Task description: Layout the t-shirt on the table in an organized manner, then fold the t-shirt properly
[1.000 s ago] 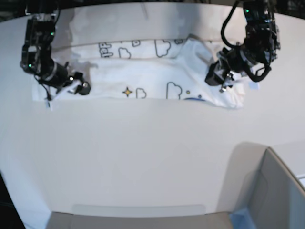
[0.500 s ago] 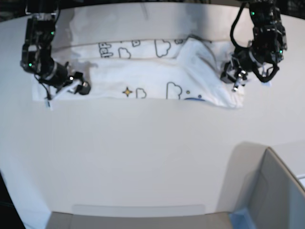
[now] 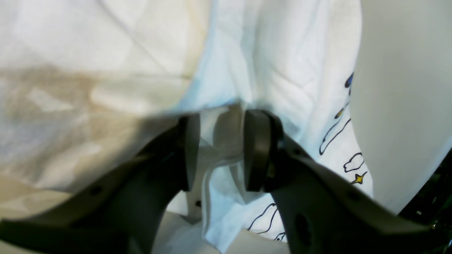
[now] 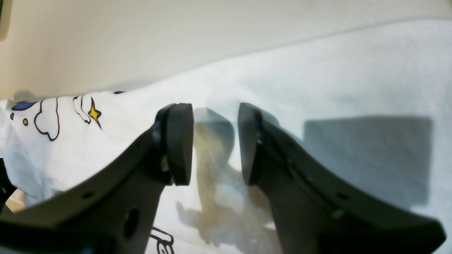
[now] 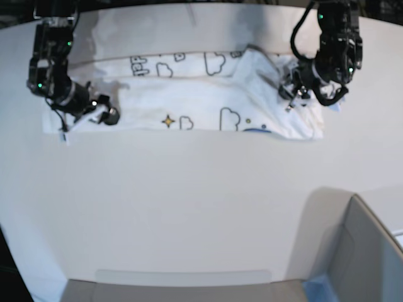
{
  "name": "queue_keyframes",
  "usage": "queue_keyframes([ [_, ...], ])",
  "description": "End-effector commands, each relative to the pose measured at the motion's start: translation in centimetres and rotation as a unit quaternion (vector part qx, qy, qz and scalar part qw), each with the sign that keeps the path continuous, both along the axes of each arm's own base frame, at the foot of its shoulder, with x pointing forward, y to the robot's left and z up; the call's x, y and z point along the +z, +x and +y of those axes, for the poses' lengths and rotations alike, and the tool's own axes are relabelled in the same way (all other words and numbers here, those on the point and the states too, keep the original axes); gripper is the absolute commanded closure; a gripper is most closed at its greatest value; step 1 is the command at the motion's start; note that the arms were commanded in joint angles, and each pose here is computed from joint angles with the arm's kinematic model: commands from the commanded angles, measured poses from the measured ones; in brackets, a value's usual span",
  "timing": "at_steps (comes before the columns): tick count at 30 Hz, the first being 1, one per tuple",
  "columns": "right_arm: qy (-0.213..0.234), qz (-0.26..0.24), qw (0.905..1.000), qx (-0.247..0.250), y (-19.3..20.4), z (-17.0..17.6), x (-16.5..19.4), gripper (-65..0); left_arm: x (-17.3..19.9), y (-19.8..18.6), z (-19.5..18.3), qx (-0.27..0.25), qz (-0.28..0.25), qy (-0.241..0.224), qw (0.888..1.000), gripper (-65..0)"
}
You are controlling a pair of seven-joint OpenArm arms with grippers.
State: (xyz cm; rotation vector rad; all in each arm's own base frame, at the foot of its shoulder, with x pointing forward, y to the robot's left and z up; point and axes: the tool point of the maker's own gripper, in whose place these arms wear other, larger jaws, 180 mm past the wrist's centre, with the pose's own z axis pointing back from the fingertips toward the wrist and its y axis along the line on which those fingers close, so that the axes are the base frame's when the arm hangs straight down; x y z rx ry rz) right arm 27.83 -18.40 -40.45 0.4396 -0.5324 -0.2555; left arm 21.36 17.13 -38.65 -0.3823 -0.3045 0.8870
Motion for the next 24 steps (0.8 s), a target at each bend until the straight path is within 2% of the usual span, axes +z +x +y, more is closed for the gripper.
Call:
queue_keyframes([
  [1,-0.044,0.064,0.997,-0.002,-2.4,-1.7,-2.2,-23.1,0.7,0.4,0.2,-0.002,-0.009,0.0,1.0,-22.4],
  [5,-0.043,0.064,0.997,-0.002,-2.4,-1.6,-2.2,-23.1,1.6,2.2,0.0,-0.005,-0.03,-0.001,1.0,-22.4],
  [10,-0.041,0.064,0.9971,-0.002,-2.4,-1.5,-2.2,-23.1,0.5,2.1,0.7,0.007,-0.012,-0.002,1.0,-22.1],
  [12,-0.041,0.064,0.9971,-0.003,-2.4,-1.5,-2.2,-23.1,0.3,2.0,0.8,0.009,-0.009,-0.001,1.0,-18.6],
  [16,-0.041,0.064,0.9971,-0.004,-2.4,-1.6,-2.2,-23.1,0.1,1.9,0.9,0.012,-0.006,-0.002,1.0,-6.0],
  [24,-0.042,0.064,0.9971,-0.005,-2.4,-1.7,-2.2,-23.1,1.0,2.2,1.1,0.013,-0.021,0.001,1.0,-4.4],
])
